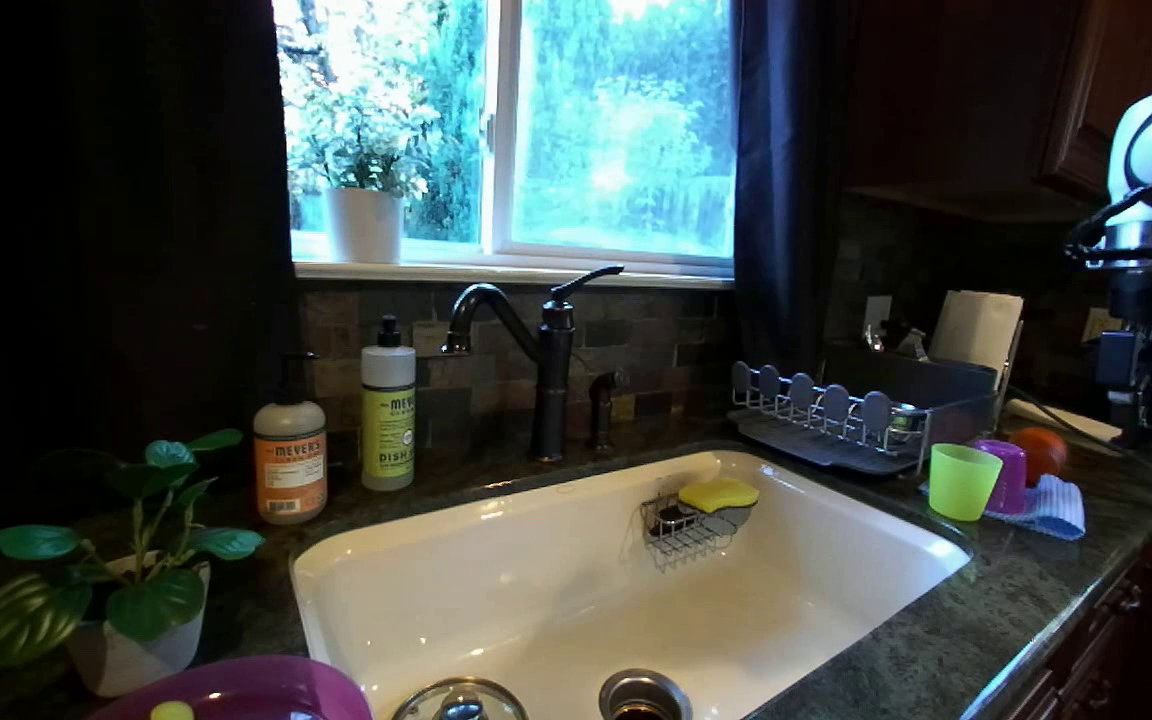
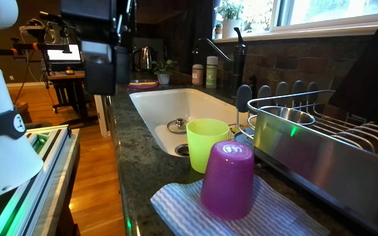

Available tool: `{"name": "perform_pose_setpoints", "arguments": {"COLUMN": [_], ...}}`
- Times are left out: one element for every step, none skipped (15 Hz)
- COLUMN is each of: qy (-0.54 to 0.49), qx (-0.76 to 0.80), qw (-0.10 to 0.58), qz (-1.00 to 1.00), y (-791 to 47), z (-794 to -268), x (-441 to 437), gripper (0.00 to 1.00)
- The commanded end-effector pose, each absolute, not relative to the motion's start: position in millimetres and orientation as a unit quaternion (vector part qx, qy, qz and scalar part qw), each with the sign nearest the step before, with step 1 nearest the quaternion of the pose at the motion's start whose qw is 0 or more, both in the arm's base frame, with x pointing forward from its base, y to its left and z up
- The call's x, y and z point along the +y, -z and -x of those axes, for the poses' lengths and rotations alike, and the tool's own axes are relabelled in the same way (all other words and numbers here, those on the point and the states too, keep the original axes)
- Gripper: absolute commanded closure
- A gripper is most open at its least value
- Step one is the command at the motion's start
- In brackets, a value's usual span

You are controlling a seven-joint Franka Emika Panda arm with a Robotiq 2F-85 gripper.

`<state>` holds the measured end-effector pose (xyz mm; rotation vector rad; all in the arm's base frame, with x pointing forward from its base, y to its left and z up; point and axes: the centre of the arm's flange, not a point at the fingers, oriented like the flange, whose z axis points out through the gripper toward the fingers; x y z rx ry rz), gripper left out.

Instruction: Take the fork off of the dish rack

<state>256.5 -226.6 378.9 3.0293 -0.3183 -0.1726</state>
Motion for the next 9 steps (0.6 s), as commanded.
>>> {"name": "perform_pose_setpoints", "arguments": {"qy": [0.044, 0.025, 0.014, 0.001, -0.012, -0.025, -0.037, -0.048, -0.062], "qx": [-0.147, -0.187, -0.209, -0.233, -0.257, -0.282, -0.306, -0.331, -0.354], "qw": [0.056, 0.057, 0.063, 0.071, 0.075, 0.078, 0.084, 0.091, 0.095], "qz": [-0.987, -0.98, -0.976, -0.97, -0.963, -0.956, -0.947, -0.938, -0.928], "y": [-378, -384, -389, -396, -401, -409, -413, -425, -434], "z": [-267, -266, -266, -266, -266, -266, -268, -268, -271], "x": [-234, -249, -260, -275, -287, -301, -314, -327, -336], "gripper": [0.0, 0.0, 0.0, 0.0, 0.0, 0.0, 0.0, 0.0, 0.0]}}
